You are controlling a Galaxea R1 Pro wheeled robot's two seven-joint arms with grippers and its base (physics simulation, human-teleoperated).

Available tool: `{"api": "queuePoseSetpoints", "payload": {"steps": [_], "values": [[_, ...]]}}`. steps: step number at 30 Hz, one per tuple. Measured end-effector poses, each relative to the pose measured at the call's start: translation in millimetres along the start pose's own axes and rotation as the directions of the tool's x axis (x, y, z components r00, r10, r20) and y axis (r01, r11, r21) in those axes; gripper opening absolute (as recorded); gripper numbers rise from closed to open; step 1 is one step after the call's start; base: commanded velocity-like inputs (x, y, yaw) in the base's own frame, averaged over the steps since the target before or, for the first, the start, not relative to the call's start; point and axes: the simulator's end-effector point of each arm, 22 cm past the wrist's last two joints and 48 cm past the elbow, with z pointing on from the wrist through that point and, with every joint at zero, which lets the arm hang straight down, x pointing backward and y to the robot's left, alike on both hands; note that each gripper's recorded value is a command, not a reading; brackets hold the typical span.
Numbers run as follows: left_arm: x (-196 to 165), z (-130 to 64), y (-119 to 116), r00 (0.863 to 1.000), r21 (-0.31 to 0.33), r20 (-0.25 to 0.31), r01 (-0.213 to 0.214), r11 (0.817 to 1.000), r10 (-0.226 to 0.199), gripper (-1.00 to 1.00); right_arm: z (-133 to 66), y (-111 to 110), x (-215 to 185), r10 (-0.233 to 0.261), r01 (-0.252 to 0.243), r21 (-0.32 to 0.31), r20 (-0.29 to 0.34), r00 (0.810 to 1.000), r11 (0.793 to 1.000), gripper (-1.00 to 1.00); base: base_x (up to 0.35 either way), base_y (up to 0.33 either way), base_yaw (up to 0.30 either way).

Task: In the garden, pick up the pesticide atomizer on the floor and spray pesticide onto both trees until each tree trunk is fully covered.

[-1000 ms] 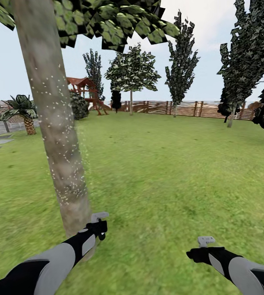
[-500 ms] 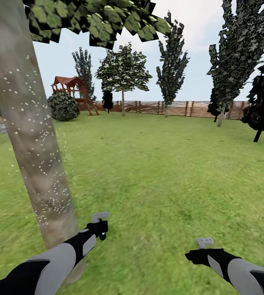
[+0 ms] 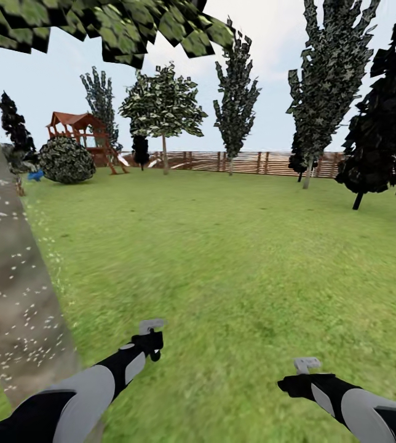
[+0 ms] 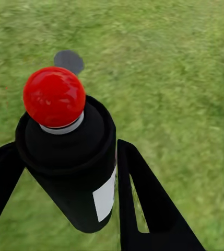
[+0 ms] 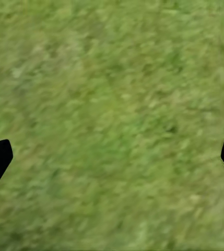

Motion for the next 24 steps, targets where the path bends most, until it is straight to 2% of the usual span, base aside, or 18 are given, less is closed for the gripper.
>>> {"api": "queuePoseSetpoints", "payload": {"steps": [6,13,24], "values": [[1.1,-0.1,-8.9,1.000,0.011,-0.001,0.001,1.000,-0.001,-1.00,0.0,0.0,-0.1,0.000,0.000,0.000,0.000,1.000,1.000,1.00,0.350,-0.133,-0.213],[0.8,-0.1,-8.4,1.000,0.010,-0.001,0.003,1.000,-0.003,-1.00,0.0,0.0,0.0,0.000,0.000,0.000,0.000,1.000,1.000,1.00,0.350,-0.105,-0.016],[0.4,-0.1,-8.3,1.000,0.010,0.000,0.003,1.000,-0.003,-1.00,1.6,10.0,2.7,-0.002,0.002,-0.013,-0.004,1.000,1.000,1.00,0.350,-0.009,0.000]]}}
